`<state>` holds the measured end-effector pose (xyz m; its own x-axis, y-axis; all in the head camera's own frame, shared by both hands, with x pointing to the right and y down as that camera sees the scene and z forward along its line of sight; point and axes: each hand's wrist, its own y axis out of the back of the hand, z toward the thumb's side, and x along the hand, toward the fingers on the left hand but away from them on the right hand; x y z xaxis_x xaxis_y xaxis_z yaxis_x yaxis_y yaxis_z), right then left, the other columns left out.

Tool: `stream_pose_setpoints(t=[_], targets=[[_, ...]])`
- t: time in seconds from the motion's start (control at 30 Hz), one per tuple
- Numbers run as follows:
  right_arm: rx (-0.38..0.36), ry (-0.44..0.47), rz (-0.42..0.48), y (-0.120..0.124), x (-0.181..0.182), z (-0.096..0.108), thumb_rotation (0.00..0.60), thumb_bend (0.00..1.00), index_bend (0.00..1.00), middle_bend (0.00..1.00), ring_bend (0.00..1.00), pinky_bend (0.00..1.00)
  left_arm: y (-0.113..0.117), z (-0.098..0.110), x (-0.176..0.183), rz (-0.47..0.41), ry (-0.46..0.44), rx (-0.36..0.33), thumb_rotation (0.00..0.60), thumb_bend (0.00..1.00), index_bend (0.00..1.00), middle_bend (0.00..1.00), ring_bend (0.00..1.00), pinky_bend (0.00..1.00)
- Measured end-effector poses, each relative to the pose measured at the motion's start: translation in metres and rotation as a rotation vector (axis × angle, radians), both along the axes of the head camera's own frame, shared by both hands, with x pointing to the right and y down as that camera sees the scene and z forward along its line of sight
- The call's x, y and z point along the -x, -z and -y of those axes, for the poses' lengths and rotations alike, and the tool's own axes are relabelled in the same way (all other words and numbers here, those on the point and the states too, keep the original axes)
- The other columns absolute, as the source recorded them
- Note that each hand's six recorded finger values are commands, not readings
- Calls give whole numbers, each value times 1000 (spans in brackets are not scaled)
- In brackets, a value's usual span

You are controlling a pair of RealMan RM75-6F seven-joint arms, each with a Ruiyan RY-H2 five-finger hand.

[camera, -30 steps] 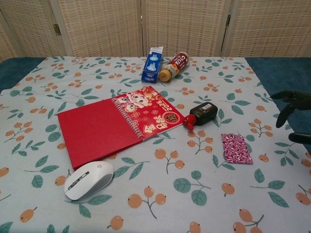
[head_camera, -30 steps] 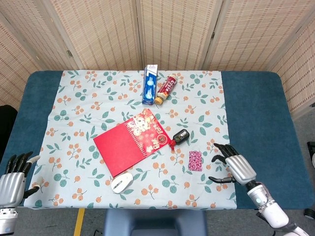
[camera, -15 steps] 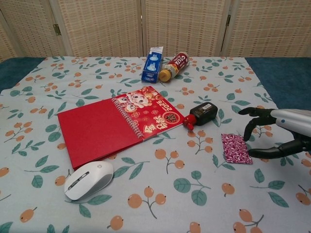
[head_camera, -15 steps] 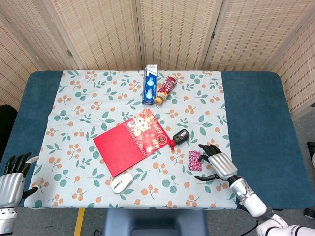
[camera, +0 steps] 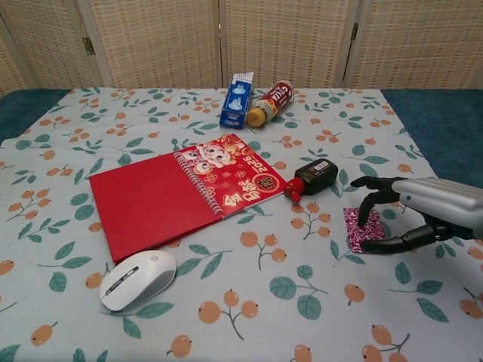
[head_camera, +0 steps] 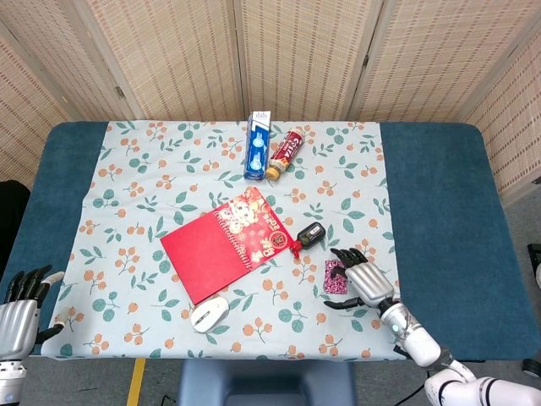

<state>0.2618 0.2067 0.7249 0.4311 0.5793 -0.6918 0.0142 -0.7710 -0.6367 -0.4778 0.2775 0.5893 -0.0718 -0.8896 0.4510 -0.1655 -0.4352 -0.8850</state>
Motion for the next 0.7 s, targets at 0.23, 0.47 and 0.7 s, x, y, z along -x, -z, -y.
stream_pose_setpoints(t=[0.23,0.47,0.7], targets=[[4,7,5,-7,7,1,177,206,344,52,0,0,0,-1,2,2,4,3,600,434,244,134,122,0],[7,13,-12,-10,4,0,176,205,344,52,0,0,-1,-3,3,4,6,6,600,434,246,135,122,0],[12,8,-33,-12,-4,-2,176,205,344,52,0,0,0,-2,1,3,3,5,600,434,249,135,122,0]])
